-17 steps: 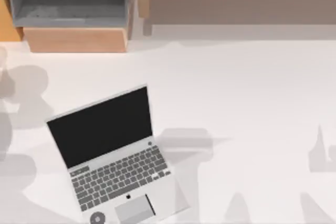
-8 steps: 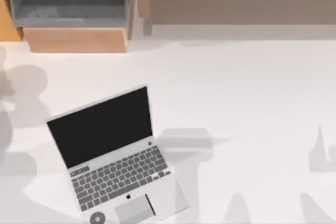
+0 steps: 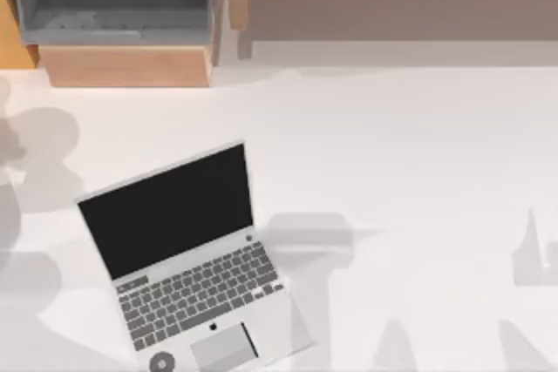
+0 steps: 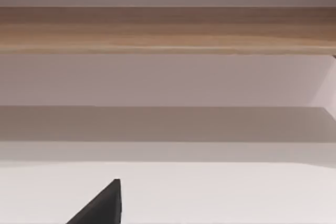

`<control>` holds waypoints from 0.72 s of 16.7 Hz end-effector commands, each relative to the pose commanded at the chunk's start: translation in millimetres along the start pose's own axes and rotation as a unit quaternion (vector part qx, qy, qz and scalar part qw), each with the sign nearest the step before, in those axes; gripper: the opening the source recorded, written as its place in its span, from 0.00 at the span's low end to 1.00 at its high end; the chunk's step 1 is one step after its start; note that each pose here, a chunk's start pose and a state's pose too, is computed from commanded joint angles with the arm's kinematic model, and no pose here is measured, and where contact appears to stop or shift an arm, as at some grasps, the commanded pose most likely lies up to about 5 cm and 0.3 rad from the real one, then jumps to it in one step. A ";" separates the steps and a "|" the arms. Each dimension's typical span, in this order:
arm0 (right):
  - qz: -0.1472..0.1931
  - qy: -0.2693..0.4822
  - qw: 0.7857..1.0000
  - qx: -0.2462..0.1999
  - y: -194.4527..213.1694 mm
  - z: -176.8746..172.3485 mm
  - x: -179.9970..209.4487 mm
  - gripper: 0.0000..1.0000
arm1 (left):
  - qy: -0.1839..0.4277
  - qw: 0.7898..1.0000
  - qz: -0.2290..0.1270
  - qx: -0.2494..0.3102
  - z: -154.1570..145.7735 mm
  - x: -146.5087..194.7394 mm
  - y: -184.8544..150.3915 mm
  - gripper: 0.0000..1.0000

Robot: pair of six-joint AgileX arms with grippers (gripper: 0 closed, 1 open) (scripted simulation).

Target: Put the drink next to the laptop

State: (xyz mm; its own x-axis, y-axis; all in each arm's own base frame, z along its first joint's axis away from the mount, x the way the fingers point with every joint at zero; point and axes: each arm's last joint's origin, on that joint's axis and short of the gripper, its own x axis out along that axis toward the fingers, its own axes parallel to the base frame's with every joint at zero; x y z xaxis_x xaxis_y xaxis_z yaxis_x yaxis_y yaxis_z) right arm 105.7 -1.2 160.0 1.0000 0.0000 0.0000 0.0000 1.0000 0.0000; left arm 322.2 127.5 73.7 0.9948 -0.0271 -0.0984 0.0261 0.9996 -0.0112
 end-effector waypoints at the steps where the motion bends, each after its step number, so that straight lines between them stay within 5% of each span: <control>1: 0.000 0.000 1.000 0.000 0.0 0.0 0.0 1.00 | 0.000 1.000 0.000 0.000 0.0 0.0 0.0 0.00; 12: 0.000 0.000 1.000 0.000 0.0 0.0 0.0 1.00 | 0.000 1.000 0.001 0.001 3.7 -0.7 0.3 0.00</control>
State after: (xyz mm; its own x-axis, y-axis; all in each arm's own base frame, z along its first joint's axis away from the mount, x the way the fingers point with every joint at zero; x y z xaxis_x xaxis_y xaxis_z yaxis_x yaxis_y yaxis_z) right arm 105.7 -1.2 160.0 1.0000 0.0000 0.0000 0.0000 1.0000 0.0000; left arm 321.8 127.8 77.5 0.9949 -0.0259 -0.0974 0.0251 0.9996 -0.0095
